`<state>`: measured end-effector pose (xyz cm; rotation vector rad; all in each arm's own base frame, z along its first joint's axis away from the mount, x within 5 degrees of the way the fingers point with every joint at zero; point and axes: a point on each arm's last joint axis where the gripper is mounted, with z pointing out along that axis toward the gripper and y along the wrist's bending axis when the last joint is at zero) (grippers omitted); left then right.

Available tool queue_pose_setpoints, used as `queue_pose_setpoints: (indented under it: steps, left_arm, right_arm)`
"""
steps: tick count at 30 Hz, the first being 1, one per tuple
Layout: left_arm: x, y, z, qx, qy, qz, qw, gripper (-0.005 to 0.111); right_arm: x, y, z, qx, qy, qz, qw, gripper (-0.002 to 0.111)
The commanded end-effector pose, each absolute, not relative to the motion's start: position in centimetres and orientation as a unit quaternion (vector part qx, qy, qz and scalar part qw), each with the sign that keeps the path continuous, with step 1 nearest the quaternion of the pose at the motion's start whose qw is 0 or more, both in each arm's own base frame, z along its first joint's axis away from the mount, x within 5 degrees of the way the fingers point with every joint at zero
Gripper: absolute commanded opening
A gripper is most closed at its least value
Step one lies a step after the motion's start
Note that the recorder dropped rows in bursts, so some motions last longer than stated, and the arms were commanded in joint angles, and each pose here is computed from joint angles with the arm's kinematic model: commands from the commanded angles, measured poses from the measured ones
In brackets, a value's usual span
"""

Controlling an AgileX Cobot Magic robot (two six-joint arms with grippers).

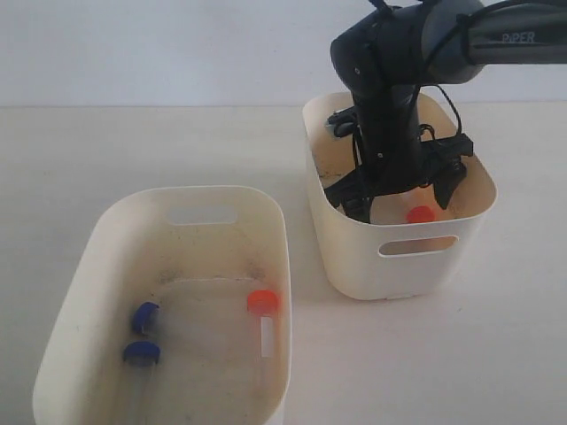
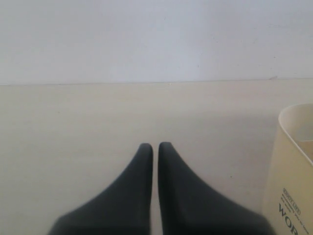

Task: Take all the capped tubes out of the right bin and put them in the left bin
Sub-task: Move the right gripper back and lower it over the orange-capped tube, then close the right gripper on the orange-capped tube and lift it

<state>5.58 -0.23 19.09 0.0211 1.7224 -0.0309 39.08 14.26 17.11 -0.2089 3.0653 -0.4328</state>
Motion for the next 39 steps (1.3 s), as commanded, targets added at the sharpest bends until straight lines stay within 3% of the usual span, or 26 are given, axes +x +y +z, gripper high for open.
queue_pose_setpoints:
  steps: [1, 18, 31, 39]
  left_arm:
    - [5.5, -0.2, 19.2, 0.006, 0.756, -0.016, 0.654, 0.004]
    - [5.5, -0.2, 19.2, 0.006, 0.756, -0.016, 0.654, 0.004]
    - [5.5, -0.2, 19.2, 0.006, 0.756, -0.016, 0.654, 0.004]
    - [5.5, -0.2, 19.2, 0.006, 0.756, -0.016, 0.654, 0.004]
  right_arm:
    - [39.0, 14.2, 17.2, -0.046, 0.989, -0.141, 0.024, 0.084]
    - [40.2, 13.4, 14.3, -0.051, 0.976, -0.209, 0.037, 0.084]
    - [41.4, 14.1, 14.2, -0.062, 0.979, -0.168, 0.101, 0.084]
    - [41.6, 12.1, 10.9, -0.022, 0.982, -0.182, 0.044, 0.081]
